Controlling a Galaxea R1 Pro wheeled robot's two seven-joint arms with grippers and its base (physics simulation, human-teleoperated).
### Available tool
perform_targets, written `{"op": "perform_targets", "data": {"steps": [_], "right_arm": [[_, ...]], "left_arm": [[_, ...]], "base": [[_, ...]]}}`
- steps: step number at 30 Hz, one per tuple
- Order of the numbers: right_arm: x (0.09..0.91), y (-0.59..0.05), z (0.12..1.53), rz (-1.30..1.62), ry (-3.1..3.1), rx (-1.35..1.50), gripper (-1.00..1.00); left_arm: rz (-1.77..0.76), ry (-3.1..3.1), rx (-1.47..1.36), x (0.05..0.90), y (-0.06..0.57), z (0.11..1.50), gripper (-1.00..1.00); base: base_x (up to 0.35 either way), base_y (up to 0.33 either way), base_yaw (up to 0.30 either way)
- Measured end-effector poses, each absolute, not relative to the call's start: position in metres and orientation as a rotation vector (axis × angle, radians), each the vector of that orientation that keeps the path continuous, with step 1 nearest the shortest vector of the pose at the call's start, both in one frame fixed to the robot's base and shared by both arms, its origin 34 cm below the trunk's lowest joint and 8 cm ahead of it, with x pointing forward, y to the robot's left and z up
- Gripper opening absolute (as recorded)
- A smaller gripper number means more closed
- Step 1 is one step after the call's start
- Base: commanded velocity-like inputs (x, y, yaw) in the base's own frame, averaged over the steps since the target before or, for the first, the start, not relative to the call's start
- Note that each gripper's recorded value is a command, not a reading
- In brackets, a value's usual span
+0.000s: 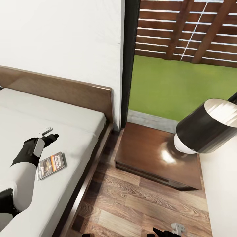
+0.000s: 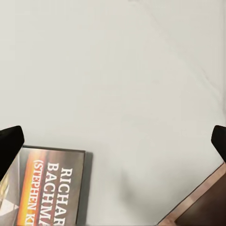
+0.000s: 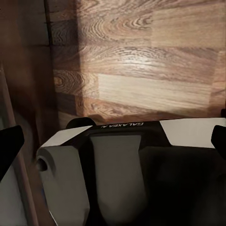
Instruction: In the bedroom, move the book from the bed onto either nightstand, and place the two sandals side by side next to the bed.
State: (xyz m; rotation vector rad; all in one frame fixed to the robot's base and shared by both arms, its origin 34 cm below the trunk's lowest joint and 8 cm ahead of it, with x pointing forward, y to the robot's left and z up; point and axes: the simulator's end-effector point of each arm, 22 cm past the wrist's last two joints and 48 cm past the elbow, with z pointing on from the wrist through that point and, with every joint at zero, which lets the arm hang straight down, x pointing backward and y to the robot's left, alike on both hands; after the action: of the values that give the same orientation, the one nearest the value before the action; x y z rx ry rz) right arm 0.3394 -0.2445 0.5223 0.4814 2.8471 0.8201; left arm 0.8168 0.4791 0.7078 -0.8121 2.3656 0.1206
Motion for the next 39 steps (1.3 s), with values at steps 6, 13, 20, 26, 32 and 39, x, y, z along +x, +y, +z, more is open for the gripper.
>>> {"op": "perform_targets", "data": {"steps": [6,13,20,26,32,39], "right_arm": [[0.339,-0.244,0.522,0.821,2.847,0.481,1.0],[0.34,-0.245,0.522,0.821,2.847,0.481,1.0],[0.336,-0.244,0.521,0.822,2.854,0.486,1.0],[0.335,-0.245,0.52,0.821,2.857,0.487,1.0],[0.335,-0.245,0.512,0.821,2.858,0.488,1.0],[0.337,-0.244,0.503,0.822,2.856,0.487,1.0]], "left_arm": [[0.119,2.366,-0.812,0.817,0.478,0.707,1.0],[0.119,2.367,-0.812,0.817,0.478,0.707,1.0],[0.122,2.374,-0.813,0.815,0.478,0.702,1.0],[0.122,2.378,-0.813,0.815,0.477,0.699,1.0],[0.123,2.377,-0.813,0.816,0.478,0.692,1.0],[0.123,2.377,-0.813,0.816,0.478,0.683,1.0]], "base": [[0.017,0.0,0.0],[0.001,0.0,0.041],[0.0,0.0,0.146],[0.0,0.0,0.059],[0.0,0.0,0.003],[0.0,0.0,0.0]]}}
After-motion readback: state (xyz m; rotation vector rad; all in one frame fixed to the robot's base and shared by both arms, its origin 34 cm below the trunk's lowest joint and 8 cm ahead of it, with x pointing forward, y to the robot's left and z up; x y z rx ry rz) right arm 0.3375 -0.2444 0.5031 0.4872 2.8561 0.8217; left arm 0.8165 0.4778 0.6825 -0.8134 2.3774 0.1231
